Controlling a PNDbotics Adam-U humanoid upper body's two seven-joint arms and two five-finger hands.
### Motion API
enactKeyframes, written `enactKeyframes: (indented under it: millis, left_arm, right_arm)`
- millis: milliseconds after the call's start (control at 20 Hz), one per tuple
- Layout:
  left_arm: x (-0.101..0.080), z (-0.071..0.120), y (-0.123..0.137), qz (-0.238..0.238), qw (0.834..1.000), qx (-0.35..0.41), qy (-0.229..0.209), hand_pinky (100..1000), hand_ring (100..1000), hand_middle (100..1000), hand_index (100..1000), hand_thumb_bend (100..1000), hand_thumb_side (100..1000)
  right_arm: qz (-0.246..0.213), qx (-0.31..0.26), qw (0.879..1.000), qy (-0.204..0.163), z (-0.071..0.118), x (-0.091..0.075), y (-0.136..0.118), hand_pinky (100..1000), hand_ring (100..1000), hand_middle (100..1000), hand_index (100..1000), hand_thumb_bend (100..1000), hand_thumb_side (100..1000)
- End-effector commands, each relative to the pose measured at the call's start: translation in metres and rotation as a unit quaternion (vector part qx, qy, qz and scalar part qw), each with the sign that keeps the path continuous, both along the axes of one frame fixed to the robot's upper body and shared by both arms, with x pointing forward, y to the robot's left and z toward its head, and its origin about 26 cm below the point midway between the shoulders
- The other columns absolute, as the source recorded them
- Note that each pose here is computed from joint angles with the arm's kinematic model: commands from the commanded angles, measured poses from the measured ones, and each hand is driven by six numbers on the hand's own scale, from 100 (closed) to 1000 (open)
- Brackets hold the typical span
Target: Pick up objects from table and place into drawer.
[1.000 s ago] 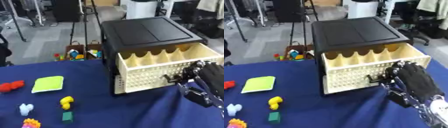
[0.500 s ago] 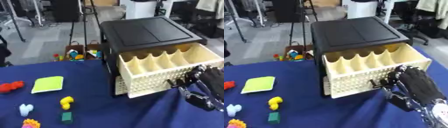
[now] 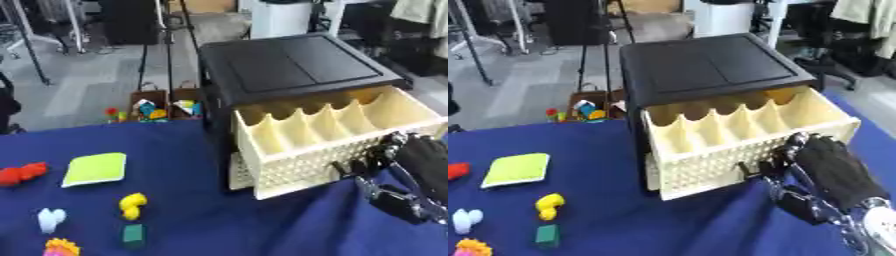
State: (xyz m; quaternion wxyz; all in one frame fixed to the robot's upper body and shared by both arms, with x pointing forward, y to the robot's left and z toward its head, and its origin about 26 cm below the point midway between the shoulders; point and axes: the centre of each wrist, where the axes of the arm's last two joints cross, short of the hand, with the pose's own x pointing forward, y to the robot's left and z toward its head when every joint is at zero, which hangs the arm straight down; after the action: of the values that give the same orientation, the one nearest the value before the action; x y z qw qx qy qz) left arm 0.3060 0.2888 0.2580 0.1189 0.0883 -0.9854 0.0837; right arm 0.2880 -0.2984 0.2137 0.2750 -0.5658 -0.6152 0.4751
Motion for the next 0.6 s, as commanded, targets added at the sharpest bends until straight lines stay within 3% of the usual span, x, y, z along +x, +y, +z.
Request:
enactKeyframes:
  millis: [50,600]
  left_arm:
    - [-0.0027,0.0077,0.0012,0.001,1.0,0.006,-0.014,689,779,821,856,346,1000]
    - [-0.0027,0.0074,0.0011,0.001,1.0,0.006,-0.013,689,780,821,856,344,1000]
  right_arm:
    - [0.012,-0.011,1.0,-0.003,0.0051,-0.0015,-0.0003,307,336,221,256,229,234]
    - [0.033,-0.009,0.999,-0.006,0.0057,-0.0003,0.0043,304,333,222,256,244,217]
